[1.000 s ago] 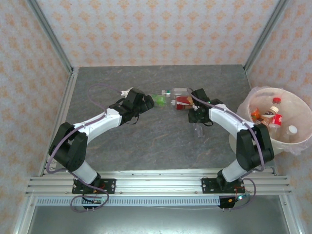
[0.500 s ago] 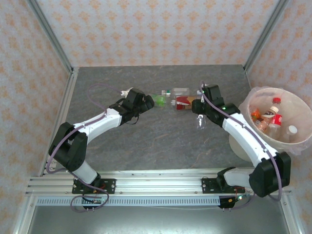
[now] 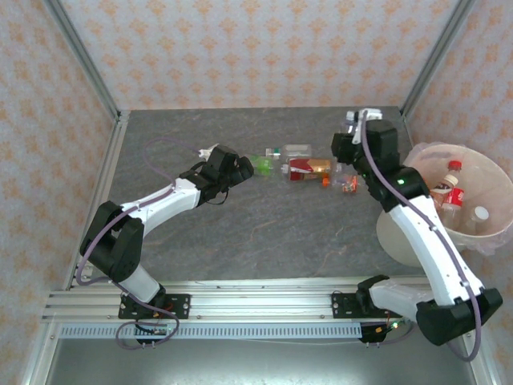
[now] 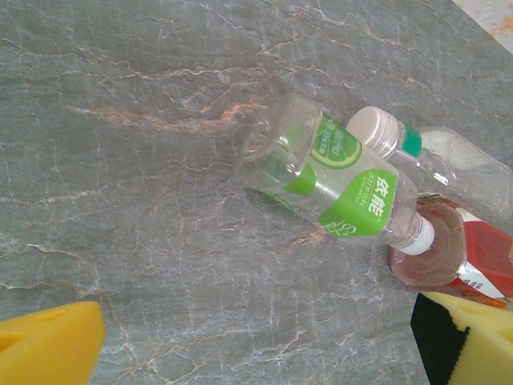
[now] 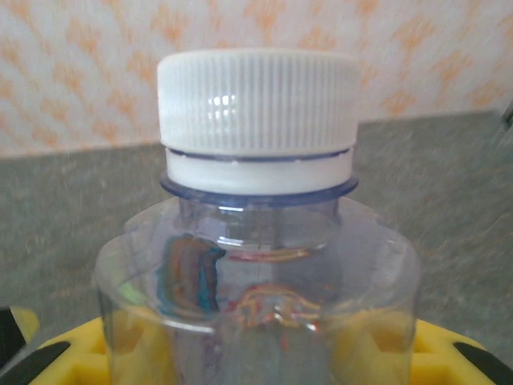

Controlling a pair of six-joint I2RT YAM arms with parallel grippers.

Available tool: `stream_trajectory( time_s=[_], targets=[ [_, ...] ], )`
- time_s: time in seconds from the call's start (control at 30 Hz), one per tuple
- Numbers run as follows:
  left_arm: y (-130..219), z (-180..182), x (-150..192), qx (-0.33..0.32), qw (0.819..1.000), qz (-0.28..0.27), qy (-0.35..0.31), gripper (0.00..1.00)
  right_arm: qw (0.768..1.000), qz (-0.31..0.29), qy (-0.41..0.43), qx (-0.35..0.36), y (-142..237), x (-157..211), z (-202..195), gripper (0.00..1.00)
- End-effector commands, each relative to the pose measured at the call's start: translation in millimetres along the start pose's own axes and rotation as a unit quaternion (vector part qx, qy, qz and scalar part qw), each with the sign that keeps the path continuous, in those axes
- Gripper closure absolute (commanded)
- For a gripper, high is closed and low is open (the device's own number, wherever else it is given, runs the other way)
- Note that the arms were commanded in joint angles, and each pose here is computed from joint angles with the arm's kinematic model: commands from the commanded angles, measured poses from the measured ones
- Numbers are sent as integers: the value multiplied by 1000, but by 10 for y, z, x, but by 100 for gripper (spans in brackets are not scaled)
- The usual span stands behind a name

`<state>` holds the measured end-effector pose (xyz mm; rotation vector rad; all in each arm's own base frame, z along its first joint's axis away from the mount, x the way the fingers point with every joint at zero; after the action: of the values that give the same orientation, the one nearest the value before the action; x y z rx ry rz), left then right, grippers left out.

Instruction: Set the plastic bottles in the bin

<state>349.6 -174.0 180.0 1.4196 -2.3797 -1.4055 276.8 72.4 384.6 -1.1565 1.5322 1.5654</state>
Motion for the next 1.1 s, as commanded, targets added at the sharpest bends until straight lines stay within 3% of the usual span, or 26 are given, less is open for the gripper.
stream_trajectory(
  time_s=[0.0, 0.33, 0.5, 0.7, 0.9, 1.07],
  targets=[
    [42, -45, -78, 10, 1000, -12, 7, 0, 998, -37, 8, 50, 249, -204, -216, 72],
    [45, -99, -78, 20, 1000, -6, 14, 0, 975, -31, -26, 219, 652, -436, -908, 74],
    [25, -165, -76, 32, 999, 5, 25, 0, 951, 10, -26, 309, 746, -345, -1257, 73],
    [-24, -268, -94, 39, 998, 9, 48, 0, 940, 25, -48, 337, 848, -220, -1546, 74],
    [-55, -389, -98, 48, 997, 26, 57, 0, 904, 87, -35, 416, 1003, -23, -1885, 77],
    [-57, -484, -121, 44, 997, 34, 51, 0, 908, 117, -3, 403, 1041, 63, -1977, 78]
  ],
)
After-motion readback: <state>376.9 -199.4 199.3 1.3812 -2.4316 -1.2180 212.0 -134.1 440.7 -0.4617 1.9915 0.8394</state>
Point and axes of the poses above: each hand's point on the last joint's axis, 136 mm out from that joint toward the fingers, its own y axis back along the fingers, its own z axis along the line the jaws close on, x = y × z, the point moved 7 cm from there along y, back along the fingers, and after that the axes turned 14 degrees about y, right-handed, at the moved point
